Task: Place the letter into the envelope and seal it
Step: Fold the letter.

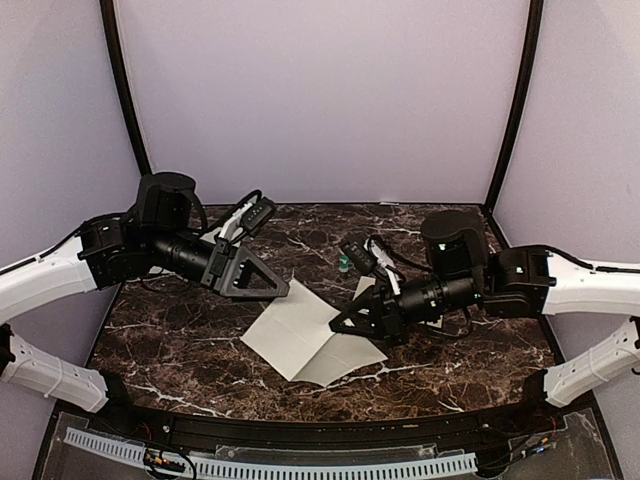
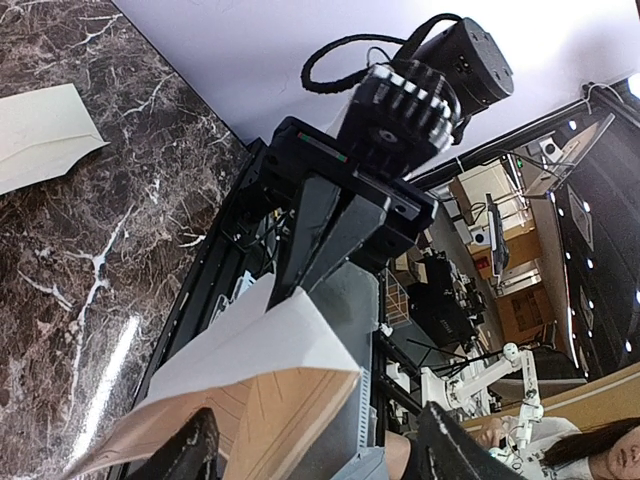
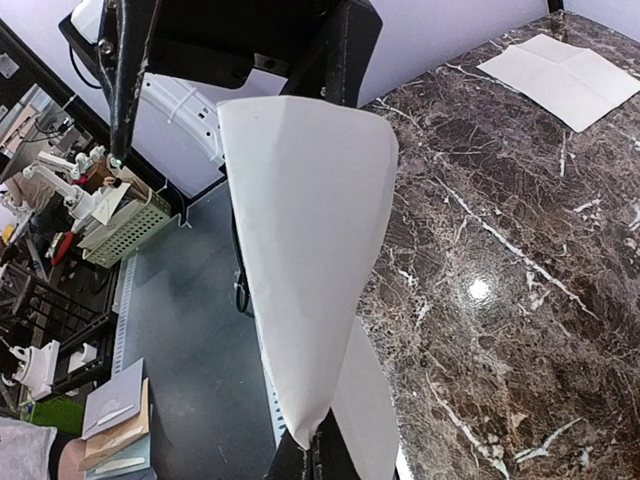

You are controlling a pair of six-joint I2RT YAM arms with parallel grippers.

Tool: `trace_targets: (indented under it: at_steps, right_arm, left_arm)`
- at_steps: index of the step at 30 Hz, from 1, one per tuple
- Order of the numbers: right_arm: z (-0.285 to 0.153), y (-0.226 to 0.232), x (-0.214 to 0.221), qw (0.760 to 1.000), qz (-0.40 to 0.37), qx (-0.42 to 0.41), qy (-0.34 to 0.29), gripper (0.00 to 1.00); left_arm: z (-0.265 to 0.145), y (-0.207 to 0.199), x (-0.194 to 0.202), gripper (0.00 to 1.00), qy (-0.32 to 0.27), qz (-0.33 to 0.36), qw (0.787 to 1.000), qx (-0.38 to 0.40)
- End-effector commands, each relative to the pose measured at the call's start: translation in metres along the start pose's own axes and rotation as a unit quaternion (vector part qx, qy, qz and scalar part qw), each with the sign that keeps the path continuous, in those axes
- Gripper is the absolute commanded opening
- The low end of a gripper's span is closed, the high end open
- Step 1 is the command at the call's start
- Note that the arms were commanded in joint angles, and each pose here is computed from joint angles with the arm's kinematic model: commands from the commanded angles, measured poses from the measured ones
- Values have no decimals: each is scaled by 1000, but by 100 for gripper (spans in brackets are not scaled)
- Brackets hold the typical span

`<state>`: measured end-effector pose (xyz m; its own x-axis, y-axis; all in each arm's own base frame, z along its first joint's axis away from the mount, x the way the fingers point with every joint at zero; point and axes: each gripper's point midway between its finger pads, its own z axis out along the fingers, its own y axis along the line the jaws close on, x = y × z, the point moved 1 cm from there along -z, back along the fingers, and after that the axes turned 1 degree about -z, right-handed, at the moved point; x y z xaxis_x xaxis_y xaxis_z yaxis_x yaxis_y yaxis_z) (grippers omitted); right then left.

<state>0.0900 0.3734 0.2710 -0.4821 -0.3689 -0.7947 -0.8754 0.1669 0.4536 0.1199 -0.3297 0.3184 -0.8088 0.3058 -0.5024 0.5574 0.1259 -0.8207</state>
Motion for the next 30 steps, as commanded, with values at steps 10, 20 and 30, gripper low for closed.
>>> trace_targets:
  at_steps: [10,20,30]
  right_arm:
    - [-19,7,-29,991,73,-85,-79,0]
    - [-21,11,-28,988,79,-103,-77,4]
    - [-28,26,-30,985,55,-142,-81,43]
  left_arm:
    - [-8,2,8,61,-9,46,999,-10]
    - [-5,17,9,5,-7,48,998,-38]
    - [-5,14,5,0,-10,62,997,-34]
